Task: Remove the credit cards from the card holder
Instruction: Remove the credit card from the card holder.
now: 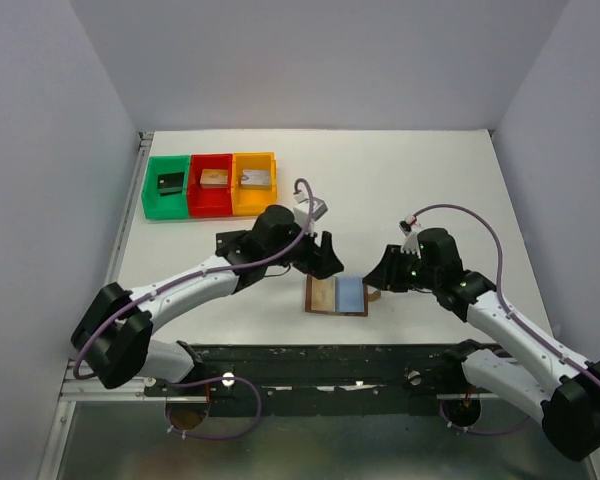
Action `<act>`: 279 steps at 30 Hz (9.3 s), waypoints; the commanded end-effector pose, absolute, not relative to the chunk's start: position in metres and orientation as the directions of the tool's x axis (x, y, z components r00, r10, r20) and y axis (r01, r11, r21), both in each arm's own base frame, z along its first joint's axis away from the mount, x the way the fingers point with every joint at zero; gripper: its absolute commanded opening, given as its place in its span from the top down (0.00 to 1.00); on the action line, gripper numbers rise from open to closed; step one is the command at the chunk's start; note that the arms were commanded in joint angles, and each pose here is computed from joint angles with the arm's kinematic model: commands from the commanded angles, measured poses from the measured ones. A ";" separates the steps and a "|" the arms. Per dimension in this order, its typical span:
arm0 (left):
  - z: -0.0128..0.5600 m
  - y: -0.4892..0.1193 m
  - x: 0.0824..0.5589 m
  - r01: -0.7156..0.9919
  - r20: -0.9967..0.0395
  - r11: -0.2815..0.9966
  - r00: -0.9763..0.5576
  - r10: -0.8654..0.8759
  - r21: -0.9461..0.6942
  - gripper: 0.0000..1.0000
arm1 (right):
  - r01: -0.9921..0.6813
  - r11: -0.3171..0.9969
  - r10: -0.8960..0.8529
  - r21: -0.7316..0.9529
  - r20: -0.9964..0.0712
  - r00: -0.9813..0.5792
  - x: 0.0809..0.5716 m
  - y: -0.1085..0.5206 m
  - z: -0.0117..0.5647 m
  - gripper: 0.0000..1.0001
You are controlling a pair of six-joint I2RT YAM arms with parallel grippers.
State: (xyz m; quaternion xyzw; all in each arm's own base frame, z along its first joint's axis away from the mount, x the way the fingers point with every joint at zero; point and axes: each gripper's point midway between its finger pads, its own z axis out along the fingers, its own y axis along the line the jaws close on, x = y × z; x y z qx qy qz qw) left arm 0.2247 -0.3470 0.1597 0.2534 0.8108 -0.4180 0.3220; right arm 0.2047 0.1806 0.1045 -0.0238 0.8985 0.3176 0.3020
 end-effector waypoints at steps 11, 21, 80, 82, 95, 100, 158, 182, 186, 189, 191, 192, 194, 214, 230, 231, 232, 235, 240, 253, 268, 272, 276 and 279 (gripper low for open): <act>0.093 -0.298 0.246 0.437 -0.631 0.704 -0.775 -0.020 -0.559 0.72 | -0.355 0.542 0.092 0.762 -0.473 -0.876 0.218 0.262 0.125 0.54; 0.077 -0.297 0.252 0.384 -0.608 0.732 -0.792 -0.052 -0.563 0.82 | -0.275 0.534 0.086 0.799 -0.375 -0.923 0.222 0.282 0.100 0.57; 0.035 -0.305 0.234 0.396 -0.527 0.746 -0.847 0.071 -0.535 0.90 | -0.183 0.669 0.050 0.720 -0.289 -0.956 0.214 0.266 0.029 0.59; 0.032 -0.305 0.232 0.393 -0.521 0.751 -0.850 0.076 -0.531 0.90 | -0.178 0.672 0.051 0.719 -0.284 -0.958 0.214 0.265 0.026 0.59; 0.017 -0.294 0.226 0.357 -0.499 0.788 -0.864 0.074 -0.502 0.94 | -0.161 0.669 0.054 0.725 -0.264 -0.963 0.213 0.267 0.020 0.59; 0.015 -0.291 0.225 0.354 -0.498 0.793 -0.864 0.074 -0.495 0.94 | -0.162 0.656 0.055 0.737 -0.261 -0.964 0.213 0.269 0.021 0.59; 0.021 -0.279 0.222 0.334 -0.512 0.821 -0.857 0.060 -0.462 0.98 | -0.207 0.602 0.030 0.771 -0.280 -0.959 0.213 0.278 0.037 1.00; 0.009 -0.278 0.210 0.322 -0.497 0.835 -0.865 0.068 -0.446 1.00 | -0.133 0.497 0.082 0.858 -0.199 -0.977 0.213 0.292 0.041 0.67; 0.007 -0.279 0.209 0.319 -0.491 0.832 -0.869 0.065 -0.453 1.00 | -0.118 0.495 0.085 0.861 -0.183 -0.980 0.211 0.292 0.038 0.67; 0.005 -0.280 0.207 0.321 -0.488 0.830 -0.870 0.069 -0.456 1.00 | -0.105 0.482 0.095 0.870 -0.171 -0.981 0.212 0.293 0.036 0.67; 0.005 -0.281 0.206 0.322 -0.485 0.827 -0.872 0.069 -0.461 1.00 | -0.089 0.466 0.111 0.880 -0.158 -0.981 0.212 0.294 0.036 0.66; 0.004 -0.280 0.206 0.320 -0.484 0.827 -0.873 0.068 -0.461 1.00 | -0.085 0.456 0.120 0.886 -0.156 -0.980 0.212 0.295 0.036 0.66; 0.004 -0.279 0.205 0.317 -0.481 0.828 -0.874 0.066 -0.462 1.00 | -0.077 0.443 0.142 0.893 -0.155 -0.978 0.215 0.295 0.038 0.66; 0.005 -0.277 0.201 0.312 -0.484 0.829 -0.873 0.058 -0.465 1.00 | -0.057 0.456 0.230 0.888 -0.180 -0.956 0.225 0.285 0.039 0.60; 0.004 -0.277 0.202 0.309 -0.482 0.837 -0.874 0.062 -0.452 1.00 | -0.094 0.461 0.241 0.883 -0.227 -0.944 0.226 0.281 0.052 0.75; 0.005 -0.278 0.203 0.313 -0.484 0.834 -0.873 0.064 -0.454 1.00 | -0.097 0.459 0.241 0.883 -0.229 -0.943 0.226 0.281 0.053 0.75; 0.005 -0.278 0.202 0.313 -0.482 0.834 -0.874 0.065 -0.454 1.00 | -0.100 0.458 0.239 0.883 -0.231 -0.943 0.226 0.282 0.054 0.75; 0.005 -0.279 0.203 0.316 -0.482 0.833 -0.873 0.069 -0.455 1.00 | -0.108 0.452 0.228 0.885 -0.231 -0.946 0.226 0.283 0.056 0.74; 0.008 -0.282 0.204 0.328 -0.488 0.826 -0.870 0.074 -0.459 1.00 | -0.112 0.456 0.207 0.883 -0.228 -0.952 0.225 0.285 0.056 0.75; -0.001 -0.278 0.206 0.297 -0.459 0.854 -0.885 0.078 -0.428 1.00 | -0.132 0.589 0.130 0.797 -0.255 -0.958 0.221 0.270 0.056 0.70; -0.005 -0.277 0.205 0.287 -0.449 0.862 -0.890 0.079 -0.417 1.00 | -0.141 0.633 0.117 0.761 -0.274 -0.954 0.220 0.262 0.058 0.71; -0.006 -0.276 0.206 0.283 -0.446 0.866 -0.892 0.079 -0.413 1.00 | -0.145 0.633 0.123 0.761 -0.283 -0.951 0.221 0.261 0.060 0.71; -0.007 -0.275 0.205 0.279 -0.443 0.867 -0.893 0.077 -0.413 1.00 | -0.144 0.633 0.129 0.761 -0.287 -0.949 0.220 0.260 0.062 0.71; -0.007 -0.274 0.205 0.275 -0.443 0.869 -0.894 0.074 -0.411 1.00 | -0.145 0.633 0.134 0.760 -0.292 -0.947 0.221 0.258 0.063 0.72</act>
